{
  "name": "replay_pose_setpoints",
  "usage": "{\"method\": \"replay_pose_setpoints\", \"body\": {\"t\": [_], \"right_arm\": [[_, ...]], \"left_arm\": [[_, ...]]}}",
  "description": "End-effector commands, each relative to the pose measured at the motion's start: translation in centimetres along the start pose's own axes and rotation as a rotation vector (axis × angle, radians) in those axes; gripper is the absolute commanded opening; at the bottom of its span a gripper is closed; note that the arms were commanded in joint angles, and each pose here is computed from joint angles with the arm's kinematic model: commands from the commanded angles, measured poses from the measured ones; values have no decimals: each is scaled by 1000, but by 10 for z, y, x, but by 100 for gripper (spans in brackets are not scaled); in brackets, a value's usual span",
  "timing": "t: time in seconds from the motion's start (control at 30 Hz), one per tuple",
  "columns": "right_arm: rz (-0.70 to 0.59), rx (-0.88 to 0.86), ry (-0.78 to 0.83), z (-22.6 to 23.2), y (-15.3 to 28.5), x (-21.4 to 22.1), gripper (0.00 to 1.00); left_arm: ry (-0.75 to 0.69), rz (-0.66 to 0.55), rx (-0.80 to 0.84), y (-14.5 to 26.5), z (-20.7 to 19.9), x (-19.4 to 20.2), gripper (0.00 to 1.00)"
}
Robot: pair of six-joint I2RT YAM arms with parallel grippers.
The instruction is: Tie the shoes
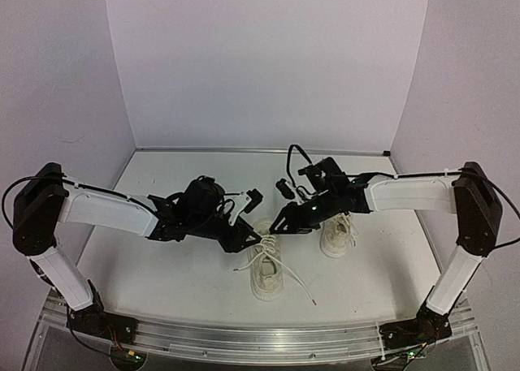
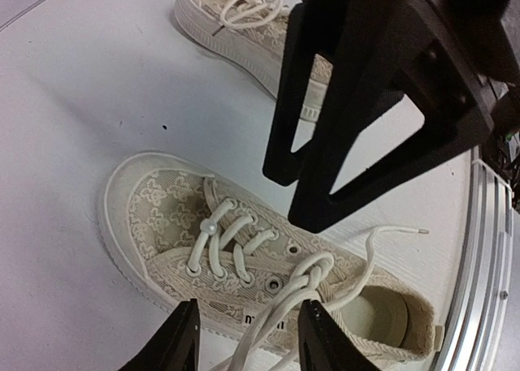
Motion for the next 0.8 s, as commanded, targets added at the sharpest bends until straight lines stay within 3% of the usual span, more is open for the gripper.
{"method": "replay_pose_setpoints", "body": {"t": [0.0,0.17,0.4,0.77], "right_arm": [[44,-55,34,4,-11,3,29],[75,-67,28,1,-21,9,28],[105,-84,37,3,-32,14,26],[125,-117,58,15,-32,16,12]], "left_arm": [[-1,28,52,2,-6,7,38],[6,50,62,4,-5,20,31],[12,72,70,3,-4,28,29],[6,76,34,5,0,30,29]]}}
Point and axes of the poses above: each gripper's point midway between its finger pads, its own y axis back along the fingers, its own z axis along the line the jaws close on, x = y × z, the point moved 4 cm from there along y, back along the fingers, and after that the axes turned 10 degrees about y, right-handed, at the moved point
